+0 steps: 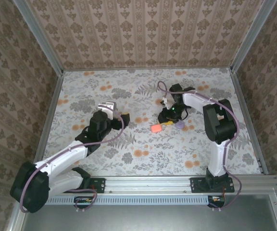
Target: Insert wireless bluetooth earbuds into charging case
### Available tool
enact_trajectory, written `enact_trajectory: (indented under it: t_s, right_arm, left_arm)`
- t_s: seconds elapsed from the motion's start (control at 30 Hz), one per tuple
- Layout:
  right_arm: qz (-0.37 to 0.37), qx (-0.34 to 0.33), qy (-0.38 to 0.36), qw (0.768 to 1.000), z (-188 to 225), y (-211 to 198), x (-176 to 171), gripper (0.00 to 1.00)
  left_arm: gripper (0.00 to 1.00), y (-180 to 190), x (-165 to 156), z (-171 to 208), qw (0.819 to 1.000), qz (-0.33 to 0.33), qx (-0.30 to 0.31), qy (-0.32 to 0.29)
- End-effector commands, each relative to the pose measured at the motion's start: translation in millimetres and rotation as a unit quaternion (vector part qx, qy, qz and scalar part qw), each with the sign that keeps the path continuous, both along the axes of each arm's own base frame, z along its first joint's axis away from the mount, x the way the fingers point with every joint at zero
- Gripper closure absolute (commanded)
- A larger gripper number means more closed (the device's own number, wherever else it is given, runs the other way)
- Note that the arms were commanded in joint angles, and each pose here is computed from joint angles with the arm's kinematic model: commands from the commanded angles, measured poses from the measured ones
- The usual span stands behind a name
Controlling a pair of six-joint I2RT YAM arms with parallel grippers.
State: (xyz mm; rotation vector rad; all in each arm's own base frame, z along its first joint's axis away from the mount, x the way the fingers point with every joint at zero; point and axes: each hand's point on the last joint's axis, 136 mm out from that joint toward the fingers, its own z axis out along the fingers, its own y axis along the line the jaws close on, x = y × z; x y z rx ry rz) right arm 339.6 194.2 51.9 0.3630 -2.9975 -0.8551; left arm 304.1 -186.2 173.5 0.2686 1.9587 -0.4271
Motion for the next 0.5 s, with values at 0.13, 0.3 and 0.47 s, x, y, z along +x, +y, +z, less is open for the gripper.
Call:
enact_trajectory:
  t_s: [0.13, 0.3, 0.47]
  right_arm:
    - [-0.109, 0.010, -0.216, 0.970, 84, -24, 40, 0.56]
    - [-0.169, -0.013, -0.360, 0.918, 119, -64, 56, 0.50]
    - [-0.222, -0.065, -0.473, 0.850, 143, -114, 60, 0.33]
  left_arm:
    - [0.00, 31, 13, 35, 0.997, 0.045, 0.062, -0.021]
    - [0.00, 64, 29, 51, 0.993, 0.097, 0.068, -0.012]
    - [0.00, 127, 45, 53, 0.979, 0.188, 0.081, -0.005]
